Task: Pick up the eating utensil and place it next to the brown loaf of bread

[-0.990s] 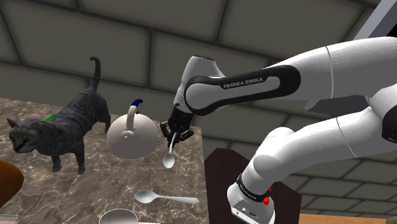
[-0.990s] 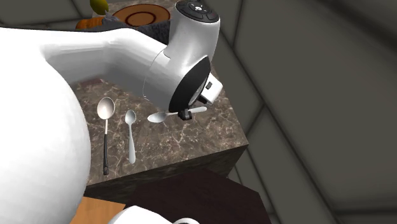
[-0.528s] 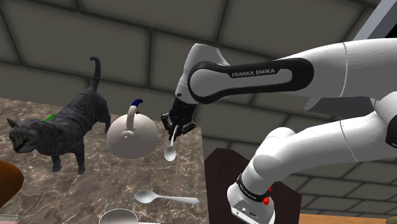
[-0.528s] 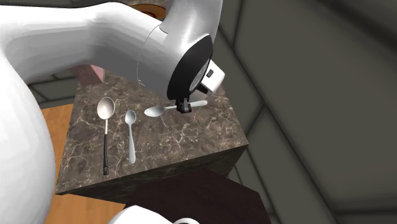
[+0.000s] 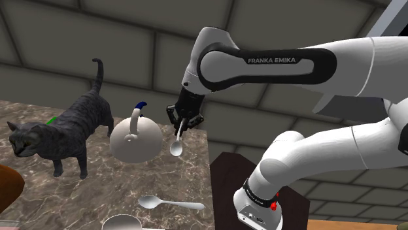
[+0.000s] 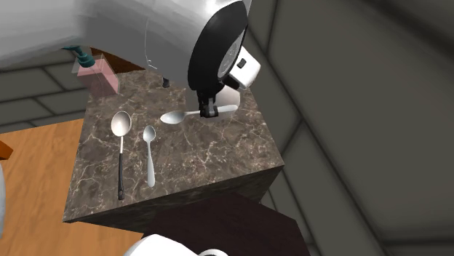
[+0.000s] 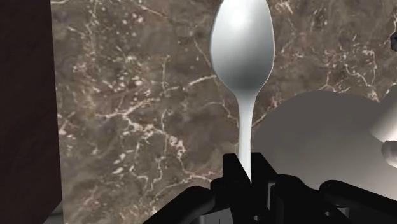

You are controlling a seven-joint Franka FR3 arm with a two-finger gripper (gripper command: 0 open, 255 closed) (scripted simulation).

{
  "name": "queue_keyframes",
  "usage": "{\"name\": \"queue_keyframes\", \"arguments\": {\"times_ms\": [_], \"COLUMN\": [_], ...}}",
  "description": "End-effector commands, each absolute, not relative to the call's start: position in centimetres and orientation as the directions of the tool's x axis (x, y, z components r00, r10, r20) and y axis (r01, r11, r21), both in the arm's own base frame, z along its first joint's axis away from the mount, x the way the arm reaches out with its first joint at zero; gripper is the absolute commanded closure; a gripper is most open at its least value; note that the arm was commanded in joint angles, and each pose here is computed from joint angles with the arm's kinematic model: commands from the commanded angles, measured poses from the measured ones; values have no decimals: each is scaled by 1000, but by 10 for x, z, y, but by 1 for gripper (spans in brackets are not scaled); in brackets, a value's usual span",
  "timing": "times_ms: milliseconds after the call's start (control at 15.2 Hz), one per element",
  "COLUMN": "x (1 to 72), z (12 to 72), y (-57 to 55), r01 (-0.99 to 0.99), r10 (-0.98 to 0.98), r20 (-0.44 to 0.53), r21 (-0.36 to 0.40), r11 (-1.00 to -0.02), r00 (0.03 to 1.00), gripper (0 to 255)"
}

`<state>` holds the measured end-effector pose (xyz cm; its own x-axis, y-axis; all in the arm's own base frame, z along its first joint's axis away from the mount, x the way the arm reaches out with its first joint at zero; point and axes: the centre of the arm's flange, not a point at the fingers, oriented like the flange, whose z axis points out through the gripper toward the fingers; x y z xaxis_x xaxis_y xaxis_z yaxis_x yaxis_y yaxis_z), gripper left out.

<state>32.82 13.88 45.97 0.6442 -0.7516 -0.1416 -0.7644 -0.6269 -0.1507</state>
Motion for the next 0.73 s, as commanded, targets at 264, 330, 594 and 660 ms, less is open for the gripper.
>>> {"name": "queue_keyframes", "arguments": {"times_ms": [264,330,594,660], "x": [328,328,328,328], "z": [491,496,518,523], "y": [138,138,138,138], "r01": [-764,-764,-764,-764], "r10": [-752,-752,-752,-752], "r20": [-142,-142,-142,-142], "r21": [-150,-150,-150,-150], "r11": [-627,-627,-627,-627], "r00": [644,644,644,644], "gripper": [255,255,255,255]}}
